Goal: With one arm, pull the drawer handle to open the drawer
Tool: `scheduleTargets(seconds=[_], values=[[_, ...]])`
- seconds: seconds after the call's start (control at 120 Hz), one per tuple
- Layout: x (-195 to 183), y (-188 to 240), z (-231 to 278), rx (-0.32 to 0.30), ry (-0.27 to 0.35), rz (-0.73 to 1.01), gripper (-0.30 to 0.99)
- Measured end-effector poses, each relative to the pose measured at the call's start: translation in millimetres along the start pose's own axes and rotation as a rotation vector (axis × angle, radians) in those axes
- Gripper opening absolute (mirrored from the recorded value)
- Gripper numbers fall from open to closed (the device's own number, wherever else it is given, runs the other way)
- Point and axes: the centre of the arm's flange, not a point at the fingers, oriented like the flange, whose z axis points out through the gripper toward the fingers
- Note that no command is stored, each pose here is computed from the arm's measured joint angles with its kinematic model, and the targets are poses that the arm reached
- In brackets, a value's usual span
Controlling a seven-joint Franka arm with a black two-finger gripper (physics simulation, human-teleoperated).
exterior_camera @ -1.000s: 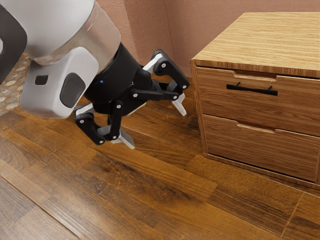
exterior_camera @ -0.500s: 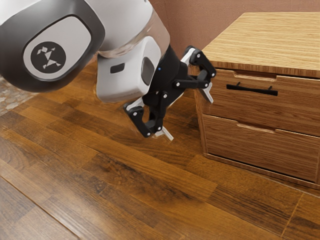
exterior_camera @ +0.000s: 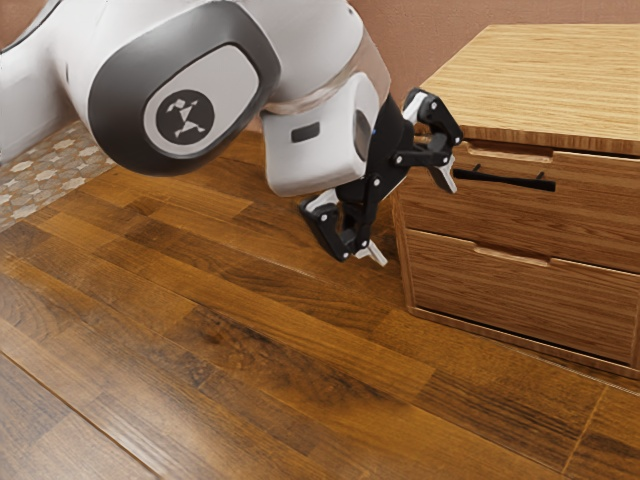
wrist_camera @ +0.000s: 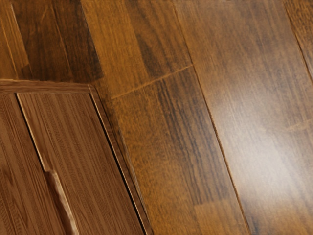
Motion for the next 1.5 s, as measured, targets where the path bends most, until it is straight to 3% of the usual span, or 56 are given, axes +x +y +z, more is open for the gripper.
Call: scheduleTargets(seconds=[0.342, 0.558, 0.942, 1.5], values=[[-2, -32, 19, 0.028, 0.053, -0.026, 0.69], [-23, -47, 29, 0.041, 0.042, -0.067, 0.69], [-8, -63, 31, 0.07, 0.031, -0.05, 0.69], [-23, -74, 59, 0.061, 0.011, -0.085, 0.69]])
